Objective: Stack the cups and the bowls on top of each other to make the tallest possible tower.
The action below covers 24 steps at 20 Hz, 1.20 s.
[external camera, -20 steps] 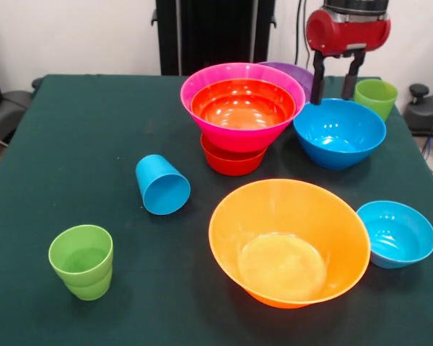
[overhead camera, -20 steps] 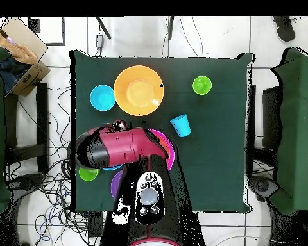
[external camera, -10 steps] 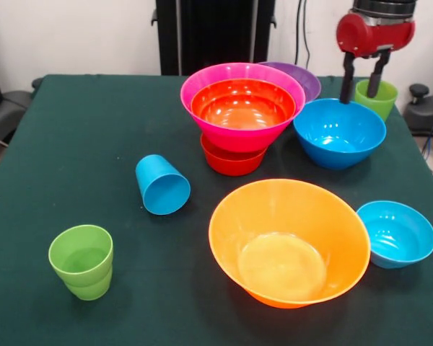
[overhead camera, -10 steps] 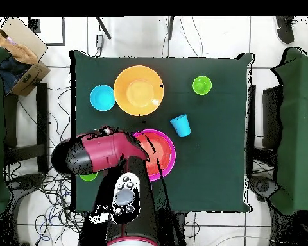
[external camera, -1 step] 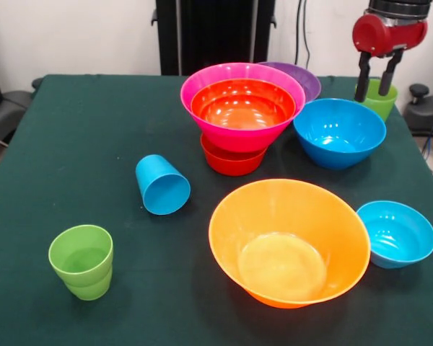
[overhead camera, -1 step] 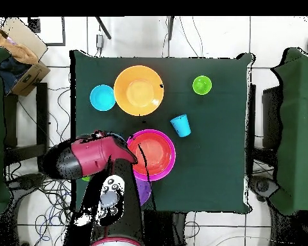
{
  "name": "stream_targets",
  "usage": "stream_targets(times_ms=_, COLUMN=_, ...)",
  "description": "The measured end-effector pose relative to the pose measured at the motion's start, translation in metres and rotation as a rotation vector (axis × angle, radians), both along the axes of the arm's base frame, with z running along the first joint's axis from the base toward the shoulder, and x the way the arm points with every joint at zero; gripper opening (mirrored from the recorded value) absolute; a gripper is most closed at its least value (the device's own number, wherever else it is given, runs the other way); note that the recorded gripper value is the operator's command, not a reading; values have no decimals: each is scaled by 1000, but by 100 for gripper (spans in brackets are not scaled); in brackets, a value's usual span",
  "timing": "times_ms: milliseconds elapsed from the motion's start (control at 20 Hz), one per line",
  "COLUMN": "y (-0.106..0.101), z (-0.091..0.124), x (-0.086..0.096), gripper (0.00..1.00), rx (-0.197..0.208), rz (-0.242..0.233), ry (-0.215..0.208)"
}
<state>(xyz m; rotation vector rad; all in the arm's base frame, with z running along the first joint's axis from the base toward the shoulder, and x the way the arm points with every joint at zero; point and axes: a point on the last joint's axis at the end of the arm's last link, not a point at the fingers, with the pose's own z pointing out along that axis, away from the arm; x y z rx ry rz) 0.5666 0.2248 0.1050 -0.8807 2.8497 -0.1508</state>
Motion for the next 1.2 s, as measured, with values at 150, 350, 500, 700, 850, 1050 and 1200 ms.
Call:
stream_targets(times_ms=150, y=5, z=-2, x=-5, gripper=100, rx=-10, rz=11, ry=3)
stream_targets(times_ms=350, y=7, z=-6, x=-11, gripper=100, rx=-24, rz=16, ry=9)
stream_targets(times_ms=500, y=9, z=-14, x=-18, gripper=100, rx=-38, rz=16, ry=18)
stream_targets(times_ms=700, y=14, z=-27, x=-26, gripper=100, rx=-44, rz=12, ry=19)
stream_targets(times_ms=850, y=20, z=-38, x=-33, gripper=100, rx=-44, rz=4, ry=12)
stream_targets(times_ms=1050, y=25, z=-52, x=-39, gripper=100, rx=-40, rz=-8, ry=-11)
stream_targets(times_ms=1200, y=24, z=-62, x=-42, gripper=100, rx=-40, rz=-22, ry=-26)
